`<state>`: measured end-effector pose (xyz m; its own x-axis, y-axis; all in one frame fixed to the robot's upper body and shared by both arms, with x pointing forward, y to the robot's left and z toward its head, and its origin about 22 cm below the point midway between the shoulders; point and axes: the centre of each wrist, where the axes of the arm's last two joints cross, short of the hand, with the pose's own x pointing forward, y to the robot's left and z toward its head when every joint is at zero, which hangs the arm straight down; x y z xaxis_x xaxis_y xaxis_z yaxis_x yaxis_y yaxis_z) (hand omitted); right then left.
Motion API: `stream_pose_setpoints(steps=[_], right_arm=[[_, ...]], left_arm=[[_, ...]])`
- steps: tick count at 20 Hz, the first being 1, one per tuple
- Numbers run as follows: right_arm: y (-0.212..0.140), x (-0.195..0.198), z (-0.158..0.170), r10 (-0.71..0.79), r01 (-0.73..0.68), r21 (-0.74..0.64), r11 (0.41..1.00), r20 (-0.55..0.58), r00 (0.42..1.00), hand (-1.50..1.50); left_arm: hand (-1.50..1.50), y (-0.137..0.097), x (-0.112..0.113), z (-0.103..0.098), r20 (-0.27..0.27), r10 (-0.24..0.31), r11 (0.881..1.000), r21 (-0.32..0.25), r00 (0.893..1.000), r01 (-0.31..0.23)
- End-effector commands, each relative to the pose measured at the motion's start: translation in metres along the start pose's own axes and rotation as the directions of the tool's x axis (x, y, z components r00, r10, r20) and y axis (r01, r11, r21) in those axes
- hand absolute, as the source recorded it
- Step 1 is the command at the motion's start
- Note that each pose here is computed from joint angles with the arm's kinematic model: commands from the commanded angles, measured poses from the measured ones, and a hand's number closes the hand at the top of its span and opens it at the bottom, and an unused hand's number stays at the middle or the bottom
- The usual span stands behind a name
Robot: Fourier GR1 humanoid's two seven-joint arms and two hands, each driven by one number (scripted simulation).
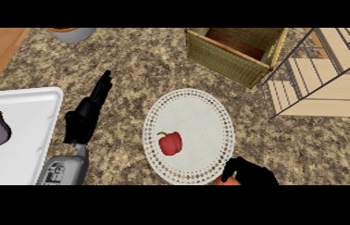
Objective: Pick the squash from the placemat and place it in the tiered shelf
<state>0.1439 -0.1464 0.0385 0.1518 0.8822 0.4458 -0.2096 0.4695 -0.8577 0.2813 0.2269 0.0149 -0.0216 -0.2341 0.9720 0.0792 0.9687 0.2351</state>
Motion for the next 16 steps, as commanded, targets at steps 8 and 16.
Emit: stream_pose_setpoints(steps=[8,16], right_arm=[[-0.074,0.029,0.073,-0.296,0.343,-0.286,0.895,0.194,0.935,1.5],[-0.124,0.033,0.09,-0.247,0.283,-0.495,0.822,0.137,0.959,1.5]], left_arm=[[0.0,0.002,-0.02,0.008,0.002,0.016,1.0,0.001,1.0,-0.016],[0.0,-0.006,0.004,0.0,-0.008,0.013,1.0,-0.008,1.0,-0.013]])
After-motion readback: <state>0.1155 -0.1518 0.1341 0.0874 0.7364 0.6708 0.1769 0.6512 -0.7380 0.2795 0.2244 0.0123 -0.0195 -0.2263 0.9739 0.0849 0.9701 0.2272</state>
